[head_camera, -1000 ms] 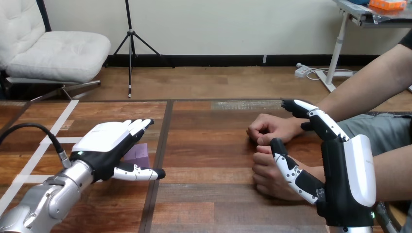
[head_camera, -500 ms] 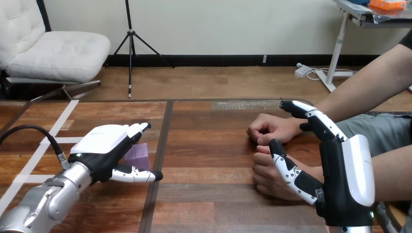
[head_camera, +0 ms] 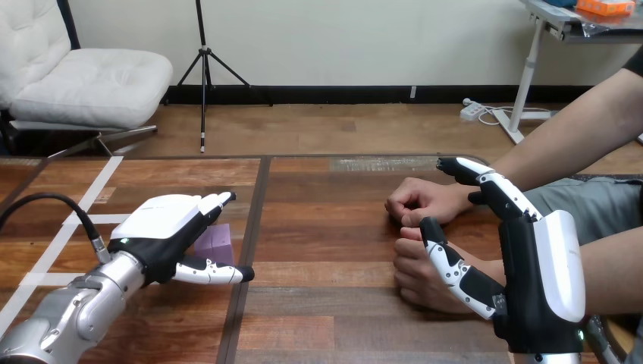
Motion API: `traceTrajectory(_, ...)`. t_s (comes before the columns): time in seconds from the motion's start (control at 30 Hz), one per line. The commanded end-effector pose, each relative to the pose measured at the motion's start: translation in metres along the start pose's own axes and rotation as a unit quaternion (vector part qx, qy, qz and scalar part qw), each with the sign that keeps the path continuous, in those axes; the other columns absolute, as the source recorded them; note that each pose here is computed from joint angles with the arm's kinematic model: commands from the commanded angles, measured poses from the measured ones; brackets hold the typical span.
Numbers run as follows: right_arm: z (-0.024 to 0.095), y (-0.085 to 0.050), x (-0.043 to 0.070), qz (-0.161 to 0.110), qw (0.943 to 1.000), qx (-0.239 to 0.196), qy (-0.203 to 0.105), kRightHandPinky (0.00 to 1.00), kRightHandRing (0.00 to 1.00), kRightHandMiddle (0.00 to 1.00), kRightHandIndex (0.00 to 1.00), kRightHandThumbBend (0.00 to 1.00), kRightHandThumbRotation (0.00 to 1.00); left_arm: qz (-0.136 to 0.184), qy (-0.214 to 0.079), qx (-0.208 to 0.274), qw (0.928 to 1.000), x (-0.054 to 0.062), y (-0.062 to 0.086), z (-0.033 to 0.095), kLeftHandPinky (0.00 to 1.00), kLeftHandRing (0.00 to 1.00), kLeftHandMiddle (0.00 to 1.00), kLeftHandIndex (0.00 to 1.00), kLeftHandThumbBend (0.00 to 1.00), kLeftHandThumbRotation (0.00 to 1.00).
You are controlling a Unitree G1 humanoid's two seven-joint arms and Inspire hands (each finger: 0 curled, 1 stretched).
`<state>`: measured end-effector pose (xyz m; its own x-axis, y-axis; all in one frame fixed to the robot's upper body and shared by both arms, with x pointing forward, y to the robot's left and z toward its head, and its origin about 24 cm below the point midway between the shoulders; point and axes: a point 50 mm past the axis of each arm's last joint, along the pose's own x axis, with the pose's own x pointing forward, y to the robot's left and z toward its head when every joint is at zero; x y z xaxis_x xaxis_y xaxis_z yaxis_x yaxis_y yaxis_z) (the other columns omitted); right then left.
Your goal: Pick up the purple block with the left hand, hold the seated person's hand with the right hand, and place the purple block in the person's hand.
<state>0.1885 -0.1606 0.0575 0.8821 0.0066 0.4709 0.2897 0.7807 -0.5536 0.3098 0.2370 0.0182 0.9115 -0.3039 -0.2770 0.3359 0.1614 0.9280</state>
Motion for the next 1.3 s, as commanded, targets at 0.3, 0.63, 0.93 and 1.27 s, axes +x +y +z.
traceTrajectory(0.3,0.004,-0.006,0.014,-0.018,0.9995,-0.004,-0.026,0.66,0.75,0.76,0.74,0.36,0.17,0.048,-0.012,-0.004,0.9988,0.014,0.025,0.007,0.93,0.97,0.97,0.97,0.72,0.65)
traceTrajectory(0.63,0.004,-0.006,0.014,-0.014,0.9996,-0.003,-0.025,0.67,0.76,0.76,0.74,0.36,0.17,0.058,-0.015,0.0,0.9982,0.016,0.022,0.009,0.95,0.97,0.97,0.97,0.72,0.65)
traceTrajectory(0.93,0.004,-0.006,0.013,-0.009,0.9996,-0.004,-0.025,0.67,0.77,0.77,0.75,0.36,0.19,0.061,-0.013,0.012,0.998,0.019,0.02,0.01,0.97,0.98,0.98,0.98,0.71,0.67)
traceTrajectory(1.27,0.004,-0.006,0.013,-0.008,0.9997,-0.002,-0.023,0.67,0.77,0.77,0.75,0.36,0.18,0.061,-0.014,0.018,0.9979,0.022,0.018,0.013,0.98,0.98,0.99,0.99,0.7,0.69)
